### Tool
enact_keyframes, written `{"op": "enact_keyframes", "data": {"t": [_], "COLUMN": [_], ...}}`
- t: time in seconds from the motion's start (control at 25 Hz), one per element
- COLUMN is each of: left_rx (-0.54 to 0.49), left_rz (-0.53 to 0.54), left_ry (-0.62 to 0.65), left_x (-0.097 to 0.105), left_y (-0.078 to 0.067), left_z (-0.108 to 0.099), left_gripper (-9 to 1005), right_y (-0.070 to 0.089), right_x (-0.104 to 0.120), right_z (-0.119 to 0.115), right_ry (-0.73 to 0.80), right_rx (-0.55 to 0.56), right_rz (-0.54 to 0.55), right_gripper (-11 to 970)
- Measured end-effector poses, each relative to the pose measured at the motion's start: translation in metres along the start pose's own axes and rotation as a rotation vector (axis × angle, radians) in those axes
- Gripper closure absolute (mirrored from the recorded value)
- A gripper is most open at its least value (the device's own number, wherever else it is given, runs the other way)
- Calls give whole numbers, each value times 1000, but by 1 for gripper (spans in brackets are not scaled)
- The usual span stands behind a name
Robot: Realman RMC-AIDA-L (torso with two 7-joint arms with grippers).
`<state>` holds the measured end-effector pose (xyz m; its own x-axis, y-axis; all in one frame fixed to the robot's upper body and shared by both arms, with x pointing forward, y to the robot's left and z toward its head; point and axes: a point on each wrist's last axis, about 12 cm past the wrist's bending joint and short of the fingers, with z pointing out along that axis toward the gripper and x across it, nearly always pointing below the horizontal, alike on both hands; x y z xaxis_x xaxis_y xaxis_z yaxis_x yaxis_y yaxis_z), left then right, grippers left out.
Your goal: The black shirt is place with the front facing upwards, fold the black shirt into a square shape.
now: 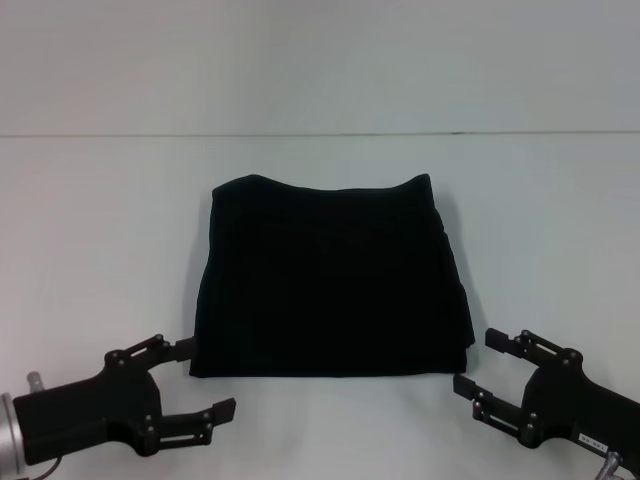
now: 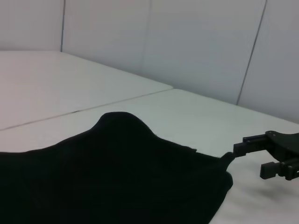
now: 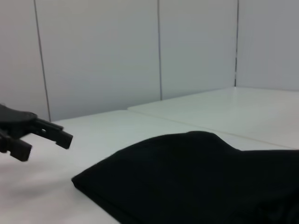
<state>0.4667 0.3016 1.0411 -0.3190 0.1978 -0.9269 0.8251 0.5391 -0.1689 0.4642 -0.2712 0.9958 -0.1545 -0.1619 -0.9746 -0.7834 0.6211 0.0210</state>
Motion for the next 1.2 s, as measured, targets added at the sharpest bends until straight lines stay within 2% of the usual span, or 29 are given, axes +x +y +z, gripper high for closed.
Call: {"op": "enact_keyframes", "data": {"t": [1.2], "left_rx": [-9], "left_rz": [-2], "left_ry": [4], "left_x": [1], "left_y": [2], "left_z": [-1], "left_gripper": [47], "right_y": [2], "right_x": [1], "right_z": [-3], "right_ry": [-15], "right_rx": [13], "right_rz": [13], "right_gripper": [218]}}
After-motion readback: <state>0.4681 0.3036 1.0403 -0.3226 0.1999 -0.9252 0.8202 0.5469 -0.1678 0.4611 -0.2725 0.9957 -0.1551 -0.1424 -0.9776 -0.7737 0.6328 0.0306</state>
